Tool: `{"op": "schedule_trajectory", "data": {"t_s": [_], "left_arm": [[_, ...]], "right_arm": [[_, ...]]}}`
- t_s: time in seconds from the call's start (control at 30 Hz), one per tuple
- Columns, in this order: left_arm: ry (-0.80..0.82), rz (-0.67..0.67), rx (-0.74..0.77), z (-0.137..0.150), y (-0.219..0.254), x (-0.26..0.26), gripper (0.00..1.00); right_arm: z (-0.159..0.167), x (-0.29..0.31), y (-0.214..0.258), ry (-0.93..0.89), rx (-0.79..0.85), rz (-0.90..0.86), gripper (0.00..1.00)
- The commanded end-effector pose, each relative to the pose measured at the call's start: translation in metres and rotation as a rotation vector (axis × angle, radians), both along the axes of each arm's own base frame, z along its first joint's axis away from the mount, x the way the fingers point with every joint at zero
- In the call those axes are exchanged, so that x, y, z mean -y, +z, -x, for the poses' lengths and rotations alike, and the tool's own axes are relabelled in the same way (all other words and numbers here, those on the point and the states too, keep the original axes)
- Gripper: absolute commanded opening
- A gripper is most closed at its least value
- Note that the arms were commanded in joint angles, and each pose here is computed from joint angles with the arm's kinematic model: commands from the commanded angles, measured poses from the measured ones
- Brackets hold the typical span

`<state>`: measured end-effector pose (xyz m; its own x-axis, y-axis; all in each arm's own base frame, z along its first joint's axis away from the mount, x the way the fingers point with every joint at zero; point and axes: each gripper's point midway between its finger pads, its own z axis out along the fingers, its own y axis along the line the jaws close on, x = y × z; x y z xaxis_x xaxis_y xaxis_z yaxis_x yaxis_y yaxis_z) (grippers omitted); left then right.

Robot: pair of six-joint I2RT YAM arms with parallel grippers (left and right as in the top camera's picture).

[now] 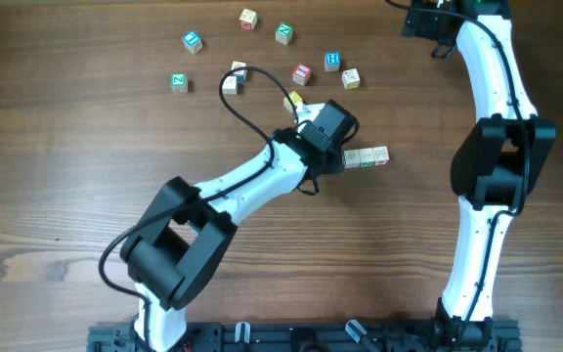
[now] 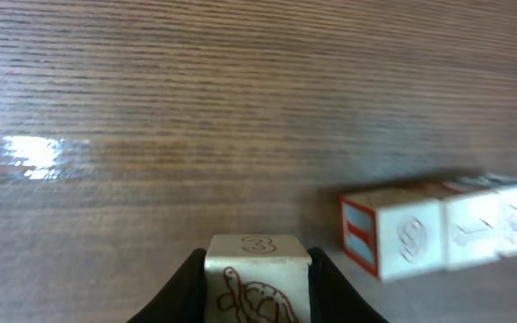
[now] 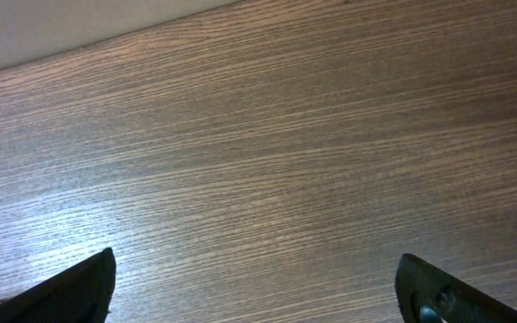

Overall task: Form a horizontal line
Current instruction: 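Carry the 3 block toward the left end of the row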

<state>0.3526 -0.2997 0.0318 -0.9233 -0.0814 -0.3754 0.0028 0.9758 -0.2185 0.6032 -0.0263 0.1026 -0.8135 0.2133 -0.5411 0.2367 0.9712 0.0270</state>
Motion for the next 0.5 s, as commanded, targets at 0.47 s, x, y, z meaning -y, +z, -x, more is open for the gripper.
{"op": "schedule_trajectory", "data": {"t_s": [0.47], "left_arm": [[0.074, -0.095, 0.069, -0.018, -0.016, -0.017, 0.53]], "right_arm": [[-0.001, -0.003, 0.005, 0.017, 0.01, 0.006, 1.0]]}}
